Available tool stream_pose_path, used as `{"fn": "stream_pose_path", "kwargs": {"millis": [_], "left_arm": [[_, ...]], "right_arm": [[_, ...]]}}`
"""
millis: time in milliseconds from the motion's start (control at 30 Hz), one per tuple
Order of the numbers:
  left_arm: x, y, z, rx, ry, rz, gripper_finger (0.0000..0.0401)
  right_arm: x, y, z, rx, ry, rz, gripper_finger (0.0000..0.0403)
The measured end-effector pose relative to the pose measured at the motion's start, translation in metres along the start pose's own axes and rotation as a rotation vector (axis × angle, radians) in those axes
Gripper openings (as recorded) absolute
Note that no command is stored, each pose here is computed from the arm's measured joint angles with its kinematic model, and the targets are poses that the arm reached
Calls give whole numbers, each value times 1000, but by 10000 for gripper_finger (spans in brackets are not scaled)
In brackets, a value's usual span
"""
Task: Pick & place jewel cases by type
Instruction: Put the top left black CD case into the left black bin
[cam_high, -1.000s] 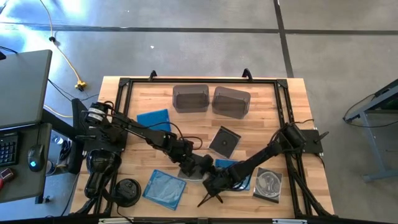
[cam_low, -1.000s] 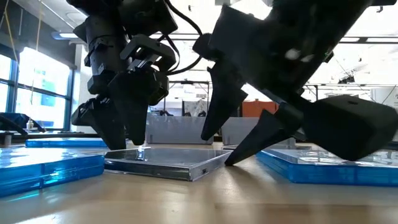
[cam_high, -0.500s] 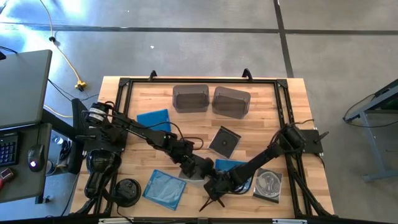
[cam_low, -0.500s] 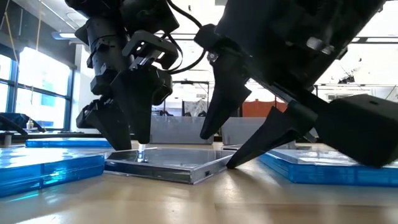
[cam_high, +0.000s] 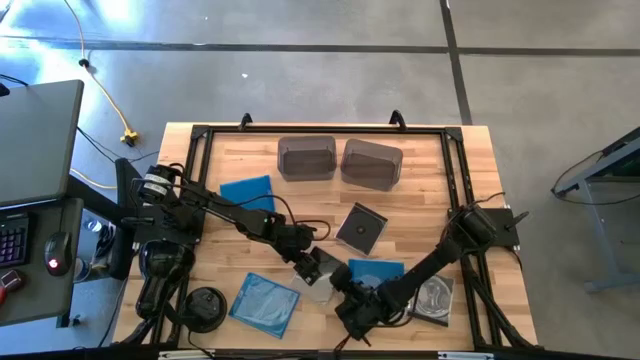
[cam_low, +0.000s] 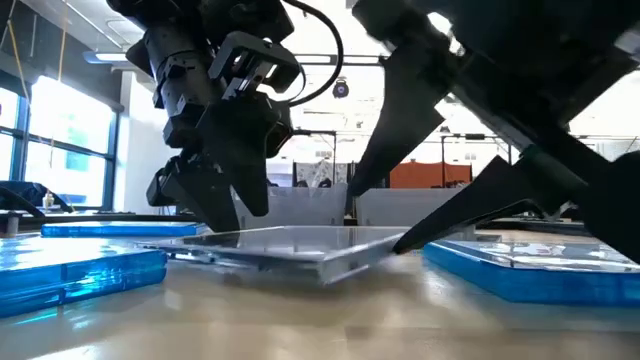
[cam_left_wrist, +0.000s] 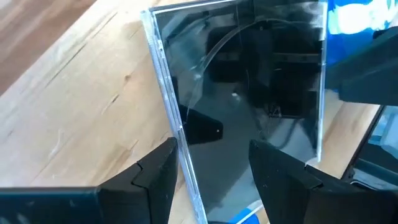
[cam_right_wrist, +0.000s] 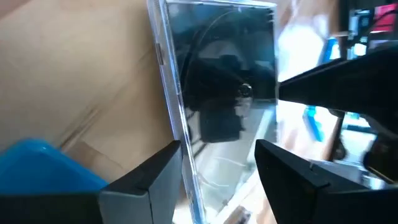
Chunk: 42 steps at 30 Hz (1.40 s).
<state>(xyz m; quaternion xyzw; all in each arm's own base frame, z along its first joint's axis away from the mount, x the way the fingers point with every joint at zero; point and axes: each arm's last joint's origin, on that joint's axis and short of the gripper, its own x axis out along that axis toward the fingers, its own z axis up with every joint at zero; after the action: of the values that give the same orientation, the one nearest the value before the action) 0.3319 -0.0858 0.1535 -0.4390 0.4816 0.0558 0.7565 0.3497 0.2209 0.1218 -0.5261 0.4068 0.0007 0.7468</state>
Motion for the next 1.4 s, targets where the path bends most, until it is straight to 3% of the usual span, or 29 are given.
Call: {"fn": "stream_pose_path", "kwargs": {"millis": [233, 800, 1400], "left_arm": [[-4, -3, 0, 3, 8, -19, 190], [-22, -27, 11, 95, -78, -74, 190], [-22, -27, 14, 114, -126, -42, 190]], "right_arm": [[-6, 5, -3, -48, 59, -70, 197], [-7, 8, -6, -10, 46, 36, 197], [0, 1, -8, 7, 61, 18, 197]]}}
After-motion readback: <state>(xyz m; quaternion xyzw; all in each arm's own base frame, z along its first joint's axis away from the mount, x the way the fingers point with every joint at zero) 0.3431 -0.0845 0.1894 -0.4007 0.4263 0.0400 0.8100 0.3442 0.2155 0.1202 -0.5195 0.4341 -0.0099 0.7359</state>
